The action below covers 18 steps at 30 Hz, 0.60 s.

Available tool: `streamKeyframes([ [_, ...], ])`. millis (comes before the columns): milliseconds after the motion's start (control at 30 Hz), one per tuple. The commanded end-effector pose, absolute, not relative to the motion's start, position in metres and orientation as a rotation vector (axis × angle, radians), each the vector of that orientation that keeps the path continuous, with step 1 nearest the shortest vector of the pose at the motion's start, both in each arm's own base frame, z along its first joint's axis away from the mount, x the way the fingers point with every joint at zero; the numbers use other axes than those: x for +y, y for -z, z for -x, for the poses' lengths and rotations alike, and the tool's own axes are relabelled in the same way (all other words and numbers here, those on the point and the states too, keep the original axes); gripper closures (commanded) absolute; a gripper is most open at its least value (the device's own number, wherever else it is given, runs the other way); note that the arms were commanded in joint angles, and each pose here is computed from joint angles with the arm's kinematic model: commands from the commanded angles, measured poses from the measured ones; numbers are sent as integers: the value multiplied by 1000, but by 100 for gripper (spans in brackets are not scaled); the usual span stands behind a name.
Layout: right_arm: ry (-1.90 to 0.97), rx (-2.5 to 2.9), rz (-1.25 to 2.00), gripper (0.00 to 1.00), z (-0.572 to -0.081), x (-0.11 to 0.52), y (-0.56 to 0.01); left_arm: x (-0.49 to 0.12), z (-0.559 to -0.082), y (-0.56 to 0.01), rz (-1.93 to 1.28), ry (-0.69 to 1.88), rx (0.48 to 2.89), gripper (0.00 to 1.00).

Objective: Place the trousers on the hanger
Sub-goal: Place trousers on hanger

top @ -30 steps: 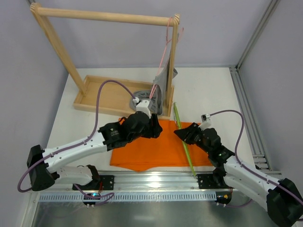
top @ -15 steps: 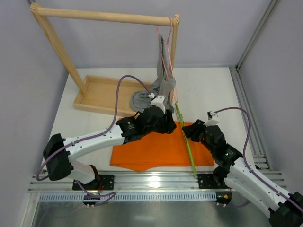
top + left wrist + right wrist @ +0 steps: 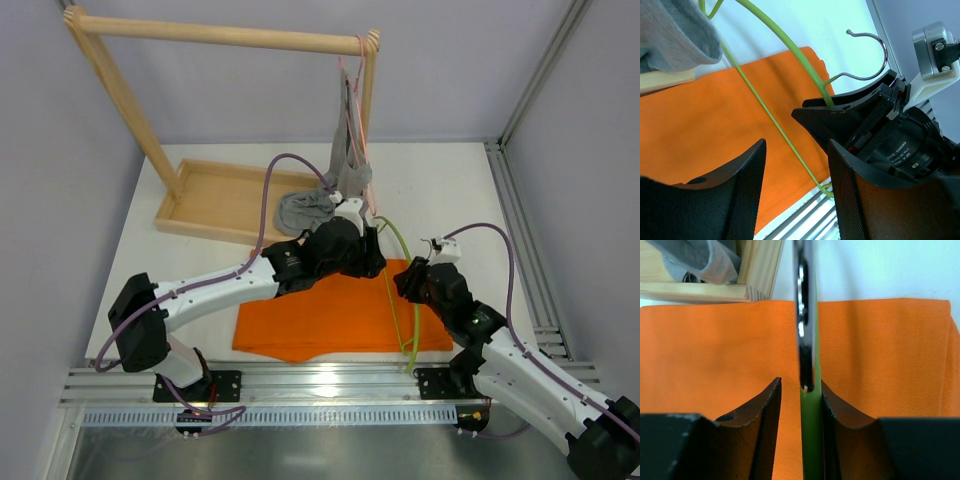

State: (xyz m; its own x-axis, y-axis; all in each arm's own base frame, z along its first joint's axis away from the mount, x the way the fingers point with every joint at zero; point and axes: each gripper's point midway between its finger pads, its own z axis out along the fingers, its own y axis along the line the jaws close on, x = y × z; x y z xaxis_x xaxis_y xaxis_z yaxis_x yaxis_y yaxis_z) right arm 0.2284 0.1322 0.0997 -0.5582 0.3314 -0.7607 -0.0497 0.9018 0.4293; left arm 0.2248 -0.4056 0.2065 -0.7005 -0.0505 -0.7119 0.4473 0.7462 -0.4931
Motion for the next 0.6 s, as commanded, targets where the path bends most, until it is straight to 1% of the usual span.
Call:
streamKeyframes([
  [0,-455,2037,-213,65,-243,125,-123,-404,-227,-224,-284,889,2161,47],
  [33,-454,2038,-217,66,-243,126,-122,-399,-226,-226,-266,883,2164,47],
  [100,-458,2037,-226,73,-245,126,-122,-381,-223,-211,-247,806,2209,47],
  [133,-457,2049,-229,76,-245,127,-119,-373,-220,-216,-231,809,2204,47],
  [167,-470,2051,-235,83,-245,129,-119,-365,-219,-211,-213,792,2210,47],
  [233,-496,2053,-237,90,-245,133,-117,-342,-216,-191,-156,707,2249,47],
  [267,-512,2057,-249,94,-245,135,-117,-331,-213,-197,-133,705,2239,47],
  [333,-540,2048,-261,96,-246,139,-121,-310,-207,-181,-112,629,2275,47],
  [400,-578,2038,-281,96,-247,144,-126,-294,-205,-184,-68,609,2262,47],
  [567,-618,2037,-342,96,-247,147,-128,-253,-196,-162,9,465,2312,46],
])
